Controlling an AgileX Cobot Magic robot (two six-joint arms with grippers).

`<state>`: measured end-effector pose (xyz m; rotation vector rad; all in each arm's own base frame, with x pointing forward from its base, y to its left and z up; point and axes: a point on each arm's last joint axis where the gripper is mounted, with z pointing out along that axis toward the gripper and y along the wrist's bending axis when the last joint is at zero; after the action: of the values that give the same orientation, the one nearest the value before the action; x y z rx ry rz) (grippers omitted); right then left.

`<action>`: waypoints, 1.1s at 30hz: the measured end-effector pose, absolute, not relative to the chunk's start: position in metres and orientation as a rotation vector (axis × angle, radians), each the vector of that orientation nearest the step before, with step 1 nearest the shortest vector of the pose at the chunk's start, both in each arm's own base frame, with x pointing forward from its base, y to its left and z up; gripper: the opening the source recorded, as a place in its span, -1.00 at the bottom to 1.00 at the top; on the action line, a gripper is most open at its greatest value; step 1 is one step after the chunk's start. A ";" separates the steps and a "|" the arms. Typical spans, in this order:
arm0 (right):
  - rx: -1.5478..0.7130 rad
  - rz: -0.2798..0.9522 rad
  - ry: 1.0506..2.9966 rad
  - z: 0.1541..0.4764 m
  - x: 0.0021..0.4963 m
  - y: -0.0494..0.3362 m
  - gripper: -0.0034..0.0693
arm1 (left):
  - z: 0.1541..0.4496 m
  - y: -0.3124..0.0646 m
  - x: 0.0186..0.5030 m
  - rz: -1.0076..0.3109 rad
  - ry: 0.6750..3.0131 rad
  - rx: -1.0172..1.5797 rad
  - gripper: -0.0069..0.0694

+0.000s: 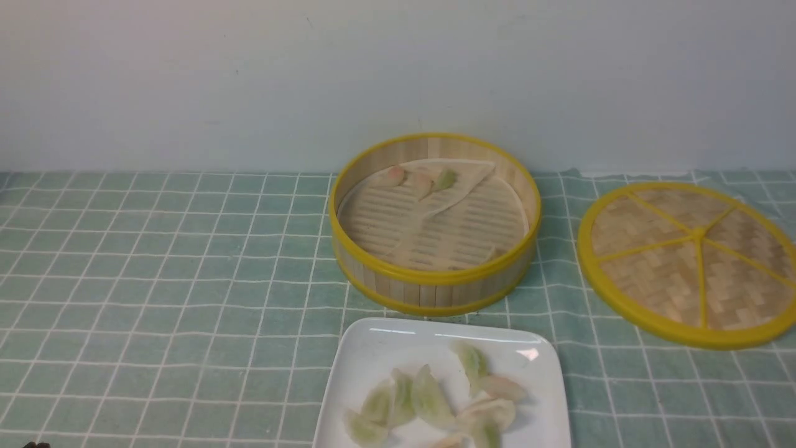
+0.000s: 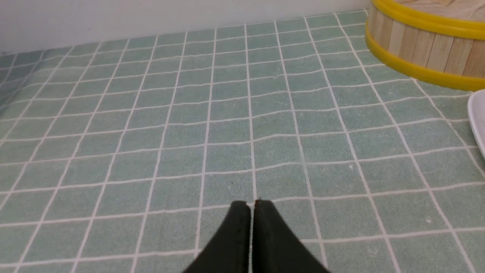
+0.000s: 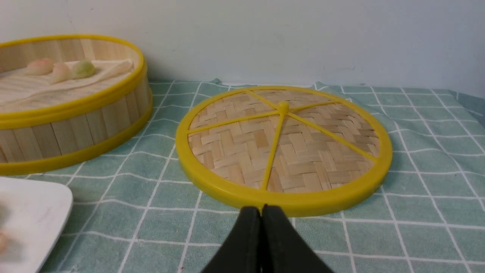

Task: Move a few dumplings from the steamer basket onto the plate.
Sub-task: Use the left arm to grab a dumpling from the steamer

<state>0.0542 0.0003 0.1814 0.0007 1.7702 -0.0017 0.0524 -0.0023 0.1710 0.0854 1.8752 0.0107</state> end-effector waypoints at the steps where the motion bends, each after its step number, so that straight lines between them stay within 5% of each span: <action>1: 0.001 -0.002 1.770 0.181 0.054 0.000 -0.95 | 0.171 -0.002 0.052 0.011 1.875 0.085 -0.84; 9: 0.001 -0.002 1.770 0.181 0.054 0.000 -0.95 | 0.172 -0.003 0.053 -0.001 1.860 0.076 -0.84; 17: 0.001 -0.002 1.770 0.181 0.054 0.000 -0.95 | 0.188 -0.007 0.056 -0.269 1.678 -0.161 -0.84; 23: 0.001 -0.002 1.770 0.181 0.054 0.000 -0.95 | 0.226 0.007 0.053 -0.438 1.255 -0.429 -0.84; 26: 0.001 -0.002 1.770 0.181 0.054 0.000 -0.95 | 0.274 0.007 0.045 -0.468 1.157 -0.395 -0.84; 29: 0.001 -0.002 1.770 0.181 0.054 0.000 -0.95 | 0.318 -0.002 0.051 -0.474 1.268 -0.304 -0.84; 33: -0.009 -0.009 1.770 0.181 0.054 0.000 -0.95 | 0.369 -0.026 0.097 -0.473 1.841 -0.085 -0.84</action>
<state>0.0542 0.0003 0.1814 -0.0087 1.7702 -0.0095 0.0969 -0.0260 0.3695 -0.0846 1.8409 -0.4731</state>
